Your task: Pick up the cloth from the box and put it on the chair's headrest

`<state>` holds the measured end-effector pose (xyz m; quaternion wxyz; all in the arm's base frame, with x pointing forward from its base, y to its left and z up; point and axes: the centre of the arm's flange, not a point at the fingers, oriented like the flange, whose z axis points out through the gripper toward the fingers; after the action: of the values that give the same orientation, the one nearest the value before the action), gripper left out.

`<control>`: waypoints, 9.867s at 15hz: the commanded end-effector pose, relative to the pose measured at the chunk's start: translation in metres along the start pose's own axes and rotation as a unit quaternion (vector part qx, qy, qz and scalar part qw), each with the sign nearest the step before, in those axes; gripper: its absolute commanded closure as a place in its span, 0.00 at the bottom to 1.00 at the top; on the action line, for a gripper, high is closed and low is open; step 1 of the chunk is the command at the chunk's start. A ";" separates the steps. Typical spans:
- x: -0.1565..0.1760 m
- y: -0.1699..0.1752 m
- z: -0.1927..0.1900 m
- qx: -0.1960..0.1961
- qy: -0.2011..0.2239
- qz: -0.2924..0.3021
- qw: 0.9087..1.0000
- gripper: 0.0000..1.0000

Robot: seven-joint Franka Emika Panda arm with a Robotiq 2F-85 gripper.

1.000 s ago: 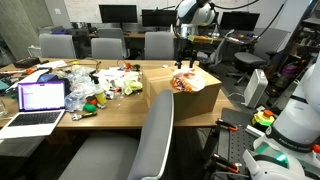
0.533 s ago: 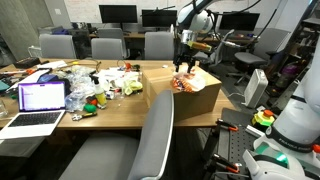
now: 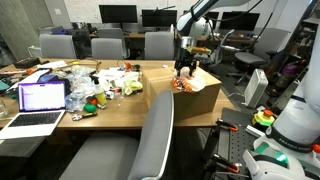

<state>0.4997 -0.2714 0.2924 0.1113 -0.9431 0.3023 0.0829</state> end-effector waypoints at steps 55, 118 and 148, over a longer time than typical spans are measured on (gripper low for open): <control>-0.123 -0.065 -0.137 -0.036 0.228 -0.034 0.972 0.98; -0.350 -0.311 -0.156 -0.274 0.115 -0.502 0.813 0.98; -0.328 -0.291 -0.172 -0.273 0.112 -0.476 0.829 0.00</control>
<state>0.4294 0.1146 0.5648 -0.1632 -0.9587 -0.2328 -0.0065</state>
